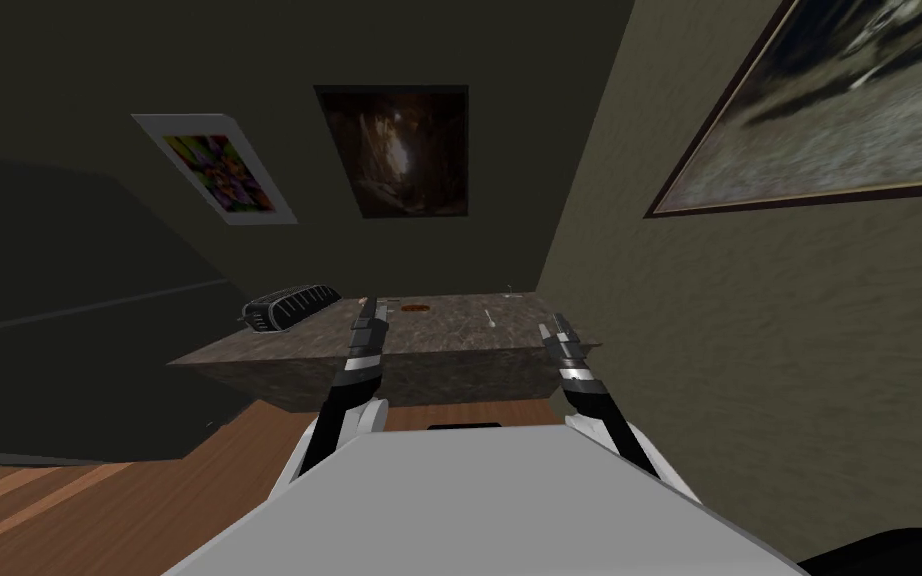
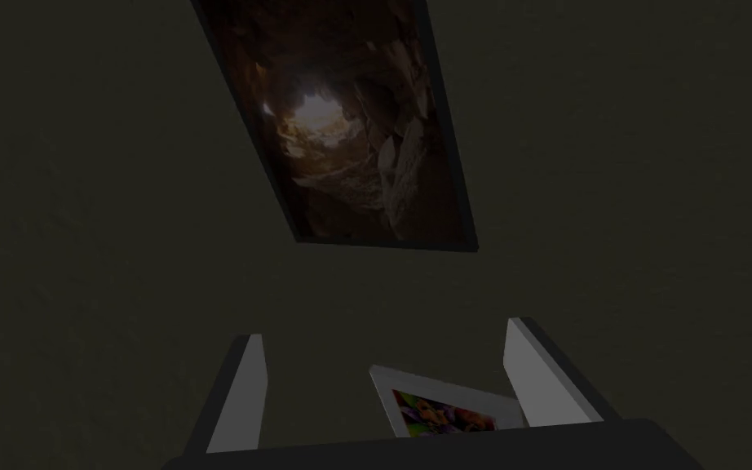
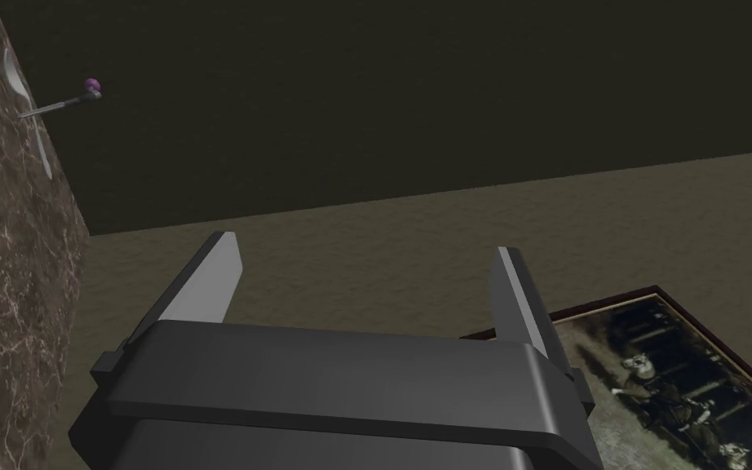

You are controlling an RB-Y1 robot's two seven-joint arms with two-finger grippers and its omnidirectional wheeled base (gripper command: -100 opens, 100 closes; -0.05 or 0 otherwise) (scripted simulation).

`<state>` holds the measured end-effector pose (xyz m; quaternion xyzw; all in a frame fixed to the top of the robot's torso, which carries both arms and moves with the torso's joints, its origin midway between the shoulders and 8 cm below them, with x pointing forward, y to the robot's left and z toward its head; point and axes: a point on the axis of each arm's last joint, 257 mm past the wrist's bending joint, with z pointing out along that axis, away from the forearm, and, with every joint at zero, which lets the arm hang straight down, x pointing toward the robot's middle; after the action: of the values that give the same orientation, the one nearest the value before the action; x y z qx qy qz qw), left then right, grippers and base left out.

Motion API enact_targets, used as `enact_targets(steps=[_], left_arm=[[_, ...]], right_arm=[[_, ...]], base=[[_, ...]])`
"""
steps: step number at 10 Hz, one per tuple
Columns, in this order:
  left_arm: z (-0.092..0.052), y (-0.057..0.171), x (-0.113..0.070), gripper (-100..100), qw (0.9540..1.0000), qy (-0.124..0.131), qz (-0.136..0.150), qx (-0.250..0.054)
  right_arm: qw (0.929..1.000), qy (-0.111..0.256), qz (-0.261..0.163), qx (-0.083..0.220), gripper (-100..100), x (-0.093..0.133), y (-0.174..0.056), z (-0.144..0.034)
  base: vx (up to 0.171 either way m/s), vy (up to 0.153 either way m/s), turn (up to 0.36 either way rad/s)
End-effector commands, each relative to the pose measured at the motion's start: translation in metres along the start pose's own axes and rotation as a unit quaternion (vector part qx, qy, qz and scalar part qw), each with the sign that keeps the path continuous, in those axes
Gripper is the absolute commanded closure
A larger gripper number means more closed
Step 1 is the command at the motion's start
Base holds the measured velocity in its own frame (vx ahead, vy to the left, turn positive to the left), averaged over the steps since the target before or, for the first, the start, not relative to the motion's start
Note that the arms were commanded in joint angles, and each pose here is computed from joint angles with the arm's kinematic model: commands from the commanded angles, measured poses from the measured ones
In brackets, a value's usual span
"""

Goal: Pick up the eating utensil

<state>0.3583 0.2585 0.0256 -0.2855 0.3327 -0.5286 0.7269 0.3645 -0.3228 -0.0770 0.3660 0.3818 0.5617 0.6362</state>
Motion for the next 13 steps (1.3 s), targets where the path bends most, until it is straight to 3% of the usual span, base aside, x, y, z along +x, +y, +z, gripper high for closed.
enact_targets(steps=[1, 3, 6, 7, 9, 10, 13], left_arm=[[0.0, 0.0, 0.0, 0, 1.0, 0.0, 0.0, 0.0], [0.0, 0.0, 0.0, 0, 1.0, 0.0, 0.0, 0.0], [0.0, 0.0, 0.0, 0, 1.0, 0.0, 0.0, 0.0], [0.0, 0.0, 0.0, 0, 1.0, 0.0, 0.0, 0.0], [0.0, 0.0, 0.0, 0, 1.0, 0.0, 0.0, 0.0], [0.0, 0.0, 0.0, 0, 1.0, 0.0, 0.0, 0.0], [0.0, 0.0, 0.0, 0, 1.0, 0.0, 0.0, 0.0]], right_arm=[[0.9997, 0.012, -0.012, 0.02, -100, -0.006, -0.014, -0.003], [0.9988, 0.021, -0.023, 0.038, -100, -0.011, -0.026, -0.007], [0.9929, 0.041, -0.056, 0.096, -100, -0.033, -0.066, -0.023], [0.9924, 0.046, -0.06, 0.097, -100, -0.033, -0.066, -0.022], [0.9848, 0.059, -0.088, 0.138, -100, -0.052, -0.092, -0.035], [0.9842, 0.062, -0.091, 0.139, -100, -0.052, -0.092, -0.035], [0.9656, 0.079, -0.139, 0.205, -100, -0.088, -0.131, -0.057]], base=[[-0.1, 0.027, 0.14], [-0.121, 0.062, 0.101], [-0.097, 0.089, 0.174], [-0.088, 0.078, 0.075], [-0.086, 0.064, 0.185], [-0.067, 0.072, 0.103], [-0.068, 0.1, 0.222]])
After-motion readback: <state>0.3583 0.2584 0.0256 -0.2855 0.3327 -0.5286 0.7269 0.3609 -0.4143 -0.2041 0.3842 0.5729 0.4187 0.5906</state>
